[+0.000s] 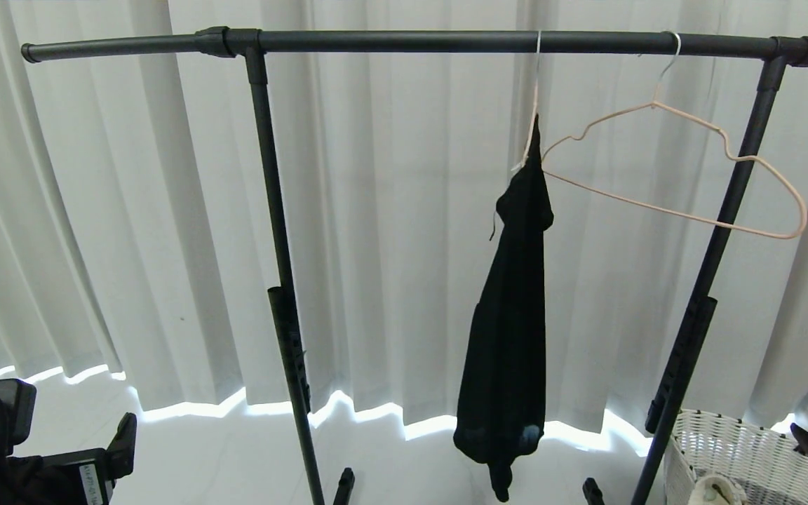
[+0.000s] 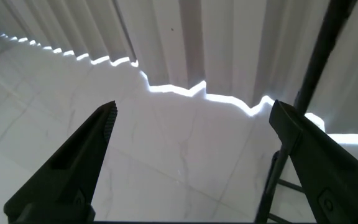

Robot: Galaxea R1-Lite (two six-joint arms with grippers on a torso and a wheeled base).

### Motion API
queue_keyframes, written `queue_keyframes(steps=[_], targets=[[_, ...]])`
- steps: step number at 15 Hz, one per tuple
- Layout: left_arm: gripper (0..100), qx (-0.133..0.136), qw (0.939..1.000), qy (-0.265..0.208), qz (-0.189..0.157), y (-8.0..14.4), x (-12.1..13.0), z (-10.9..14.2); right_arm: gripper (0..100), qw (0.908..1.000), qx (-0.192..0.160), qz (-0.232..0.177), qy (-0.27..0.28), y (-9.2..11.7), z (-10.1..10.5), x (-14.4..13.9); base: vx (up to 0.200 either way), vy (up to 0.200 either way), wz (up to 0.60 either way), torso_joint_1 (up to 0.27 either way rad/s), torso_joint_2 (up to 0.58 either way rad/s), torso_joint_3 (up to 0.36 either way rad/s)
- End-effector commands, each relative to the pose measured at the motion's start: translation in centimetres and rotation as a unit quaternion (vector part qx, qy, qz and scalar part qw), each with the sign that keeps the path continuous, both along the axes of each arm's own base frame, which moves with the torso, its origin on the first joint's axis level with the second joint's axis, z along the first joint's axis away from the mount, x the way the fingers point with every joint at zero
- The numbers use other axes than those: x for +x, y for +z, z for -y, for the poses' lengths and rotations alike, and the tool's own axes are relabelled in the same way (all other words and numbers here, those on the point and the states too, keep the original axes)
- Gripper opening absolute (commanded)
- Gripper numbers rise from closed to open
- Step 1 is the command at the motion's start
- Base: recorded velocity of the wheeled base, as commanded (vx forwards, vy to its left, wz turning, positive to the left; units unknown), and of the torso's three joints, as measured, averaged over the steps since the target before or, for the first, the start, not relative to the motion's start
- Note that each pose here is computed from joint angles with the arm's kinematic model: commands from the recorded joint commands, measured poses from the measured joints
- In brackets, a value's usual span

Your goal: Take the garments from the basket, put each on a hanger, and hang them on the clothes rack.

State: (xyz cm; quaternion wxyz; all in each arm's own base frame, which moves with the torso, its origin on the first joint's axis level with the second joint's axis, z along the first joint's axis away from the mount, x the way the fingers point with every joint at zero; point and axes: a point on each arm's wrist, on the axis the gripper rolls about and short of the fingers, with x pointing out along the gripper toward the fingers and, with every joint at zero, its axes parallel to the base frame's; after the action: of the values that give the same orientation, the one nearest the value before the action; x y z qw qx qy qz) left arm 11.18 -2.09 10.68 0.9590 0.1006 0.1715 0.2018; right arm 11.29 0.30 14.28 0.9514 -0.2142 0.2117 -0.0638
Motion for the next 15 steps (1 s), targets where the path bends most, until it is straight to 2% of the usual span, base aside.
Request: queue_keyframes(steps=[1,3,5,7,8,10,11,12,13,15], targets=[[100,0.000,1.0000,-0.001,0.000,0.0,0.0,0.0,100,1.0000,0.000,-0.003,0.000,-0.2,0.0,-0.1,0.000,0.000,0.00,0.000,0.00,0.000],[100,0.001,1.0000,0.000,-0.002,-0.1,0.1,0.0,100,1.0000,0.004,-0.007,0.006,-0.3,0.0,0.0,0.000,0.000,0.00,0.000,0.00,0.000],[100,-0.002,0.9999,-0.012,0.000,0.0,0.0,0.2,100,0.9977,0.042,-0.038,0.037,-0.8,0.2,1.3,0.000,0.000,0.00,0.000,0.00,0.000],[100,-0.017,0.9978,-0.063,0.012,0.4,-0.5,0.8,100,0.9930,0.062,-0.074,0.069,-1.3,0.7,3.4,0.000,0.000,0.00,0.000,0.00,0.000],[100,-0.027,0.9947,-0.098,0.020,0.6,-0.8,1.1,100,0.9905,0.054,-0.099,0.078,-2.0,0.7,4.2,0.000,0.000,0.00,0.000,0.00,0.000],[100,-0.035,0.9911,-0.126,0.024,0.7,-1.0,1.4,100,0.9825,0.039,-0.149,0.104,-3.5,0.6,5.0,0.000,0.000,0.00,0.000,0.00,0.000],[100,-0.041,0.9892,-0.138,0.026,0.8,-1.1,1.5,100,0.9736,0.027,-0.182,0.135,-4.6,0.5,5.3,0.000,0.000,0.00,0.000,0.00,0.000],[100,-0.049,0.9858,-0.158,0.029,0.9,-1.2,1.5,100,0.9667,0.010,-0.204,0.154,-5.4,0.5,5.6,0.000,0.000,0.00,0.000,0.00,0.000],[100,-0.062,0.9795,-0.189,0.032,1.0,-1.4,1.6,100,0.9592,-0.005,-0.226,0.170,-6.1,0.5,5.7,0.000,0.000,0.00,0.000,0.00,0.000],[100,-0.088,0.9602,-0.262,0.037,1.3,-1.8,1.7,100,0.9449,-0.021,-0.263,0.194,-7.5,0.5,6.2,0.000,0.000,0.00,0.000,0.00,0.000]])
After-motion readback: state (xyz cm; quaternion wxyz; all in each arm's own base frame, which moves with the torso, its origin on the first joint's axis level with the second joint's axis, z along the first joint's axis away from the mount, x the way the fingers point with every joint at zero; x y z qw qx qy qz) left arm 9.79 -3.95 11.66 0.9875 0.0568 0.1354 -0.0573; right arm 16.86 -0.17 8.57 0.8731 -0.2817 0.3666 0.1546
